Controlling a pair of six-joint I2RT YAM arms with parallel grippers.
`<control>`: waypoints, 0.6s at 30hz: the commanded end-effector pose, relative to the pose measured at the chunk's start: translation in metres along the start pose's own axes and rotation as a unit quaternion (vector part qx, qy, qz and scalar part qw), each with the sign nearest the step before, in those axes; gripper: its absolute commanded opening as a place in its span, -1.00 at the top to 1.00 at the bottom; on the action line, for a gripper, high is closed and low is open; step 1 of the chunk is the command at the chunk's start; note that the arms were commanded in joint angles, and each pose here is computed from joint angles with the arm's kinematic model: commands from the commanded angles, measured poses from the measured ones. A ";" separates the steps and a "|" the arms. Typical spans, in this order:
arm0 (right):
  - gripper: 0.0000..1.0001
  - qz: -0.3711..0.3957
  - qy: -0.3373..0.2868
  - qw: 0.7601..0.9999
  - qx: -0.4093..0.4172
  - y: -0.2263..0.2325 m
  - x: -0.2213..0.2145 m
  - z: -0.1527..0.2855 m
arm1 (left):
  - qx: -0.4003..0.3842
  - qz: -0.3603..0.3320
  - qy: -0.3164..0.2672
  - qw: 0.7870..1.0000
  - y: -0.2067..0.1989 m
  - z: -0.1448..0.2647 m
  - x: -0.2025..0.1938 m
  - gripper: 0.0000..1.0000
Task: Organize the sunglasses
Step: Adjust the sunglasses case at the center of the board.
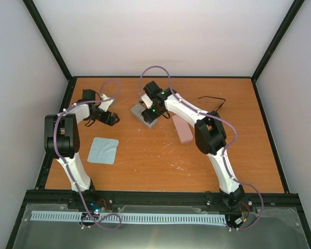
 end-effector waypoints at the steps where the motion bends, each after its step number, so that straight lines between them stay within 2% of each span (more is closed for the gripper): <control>1: -0.56 0.024 -0.013 0.999 -0.030 -0.002 0.014 -0.009 | 0.008 -0.019 -0.030 0.999 0.003 0.010 0.013 -0.86; 3: -0.63 0.027 -0.012 0.999 -0.023 -0.001 0.016 -0.012 | 0.009 -0.020 -0.030 0.999 0.003 0.010 0.014 -0.86; 8: -0.64 0.032 -0.004 0.999 -0.016 0.002 0.014 -0.024 | 0.004 -0.019 -0.029 0.999 0.004 0.006 0.014 -0.86; 10: -0.72 0.033 0.000 0.999 -0.013 0.002 0.012 -0.028 | 0.001 -0.018 -0.029 0.999 0.005 0.005 0.014 -0.86; 18: -0.73 0.034 0.008 0.999 -0.010 0.006 0.012 -0.041 | -0.006 -0.014 -0.031 0.999 0.005 0.004 0.015 -0.85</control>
Point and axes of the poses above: each gripper's point midway between its finger pads, its own z axis back along the fingers, its own y axis along the line the jaws close on, x = y × z, the point moved 10 cm from there along z, back along the fingers, and after that the axes turned 7 degrees about z, right-handed, at the moved point
